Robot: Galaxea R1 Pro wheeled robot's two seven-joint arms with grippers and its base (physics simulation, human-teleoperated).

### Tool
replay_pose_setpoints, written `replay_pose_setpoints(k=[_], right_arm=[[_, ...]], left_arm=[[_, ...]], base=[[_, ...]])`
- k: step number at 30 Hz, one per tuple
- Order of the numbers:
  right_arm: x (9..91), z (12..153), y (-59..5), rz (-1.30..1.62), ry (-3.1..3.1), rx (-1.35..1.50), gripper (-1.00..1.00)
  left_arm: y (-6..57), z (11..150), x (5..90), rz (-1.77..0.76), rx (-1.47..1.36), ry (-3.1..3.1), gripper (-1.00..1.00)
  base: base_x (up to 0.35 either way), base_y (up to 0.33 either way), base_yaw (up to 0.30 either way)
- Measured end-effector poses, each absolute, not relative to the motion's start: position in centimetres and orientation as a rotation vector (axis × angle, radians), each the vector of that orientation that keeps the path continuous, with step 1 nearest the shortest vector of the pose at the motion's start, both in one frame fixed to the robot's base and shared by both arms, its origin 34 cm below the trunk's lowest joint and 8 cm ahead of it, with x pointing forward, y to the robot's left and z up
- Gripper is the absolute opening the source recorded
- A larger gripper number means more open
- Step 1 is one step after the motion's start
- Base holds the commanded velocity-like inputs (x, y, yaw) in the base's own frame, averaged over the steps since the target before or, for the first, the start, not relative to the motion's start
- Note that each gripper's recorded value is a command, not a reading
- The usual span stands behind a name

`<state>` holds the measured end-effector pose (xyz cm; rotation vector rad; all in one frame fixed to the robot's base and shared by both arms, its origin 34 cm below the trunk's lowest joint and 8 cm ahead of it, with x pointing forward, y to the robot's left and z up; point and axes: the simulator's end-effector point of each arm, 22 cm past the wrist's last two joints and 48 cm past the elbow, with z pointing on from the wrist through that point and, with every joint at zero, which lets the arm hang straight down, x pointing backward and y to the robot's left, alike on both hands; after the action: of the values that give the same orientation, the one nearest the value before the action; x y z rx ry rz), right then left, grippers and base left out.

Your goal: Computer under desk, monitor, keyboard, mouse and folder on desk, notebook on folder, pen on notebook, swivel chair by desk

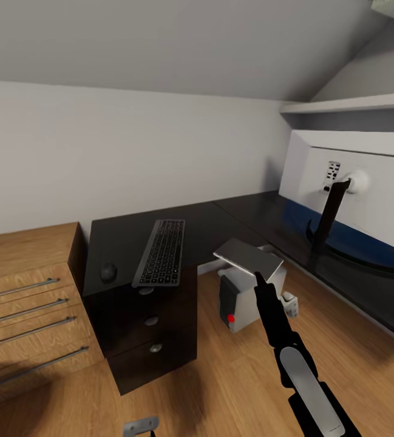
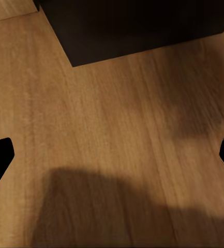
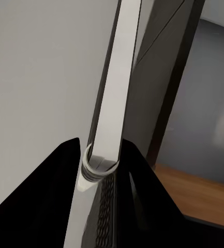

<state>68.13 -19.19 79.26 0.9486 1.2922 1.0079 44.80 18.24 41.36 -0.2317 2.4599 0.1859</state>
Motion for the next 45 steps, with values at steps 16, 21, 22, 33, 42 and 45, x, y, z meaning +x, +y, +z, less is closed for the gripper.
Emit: replay_pose_setpoints(k=[16, 21, 22, 33, 42, 45], right_arm=[[68.4, 83.8, -20.3, 0.989, 1.232, 0.969, -1.0], [68.5, 85.3, -20.4, 0.988, 1.221, 0.968, -1.0], [68.5, 85.5, -20.4, 0.988, 1.22, 0.967, -1.0], [68.5, 85.3, -20.2, 0.99, 1.227, 0.971, -1.0], [68.4, 84.9, -18.7, 1.008, 1.253, 0.962, -1.0], [68.4, 84.0, -18.8, 0.99, 1.28, 0.984, -1.0]], left_arm=[[18.1, 45.0, 45.5, 0.184, -0.229, 2.456, 1.0], [18.3, 45.8, 45.4, 0.193, -0.224, 2.461, 1.0], [18.3, 45.9, 45.4, 0.195, -0.223, 2.462, 1.0], [18.4, 45.9, 45.3, 0.199, -0.224, 2.461, 1.0], [18.3, 45.9, 45.3, 0.198, -0.222, 2.46, 1.0], [18.3, 45.9, 45.3, 0.198, -0.222, 2.46, 1.0]], base=[[0.001, 0.0, 0.071], [0.0, 0.0, 0.102], [0.0, 0.0, 0.049], [0.0, 0.0, 0.014], [0.019, 0.0, 0.0], [0.175, 0.0, 0.0]])
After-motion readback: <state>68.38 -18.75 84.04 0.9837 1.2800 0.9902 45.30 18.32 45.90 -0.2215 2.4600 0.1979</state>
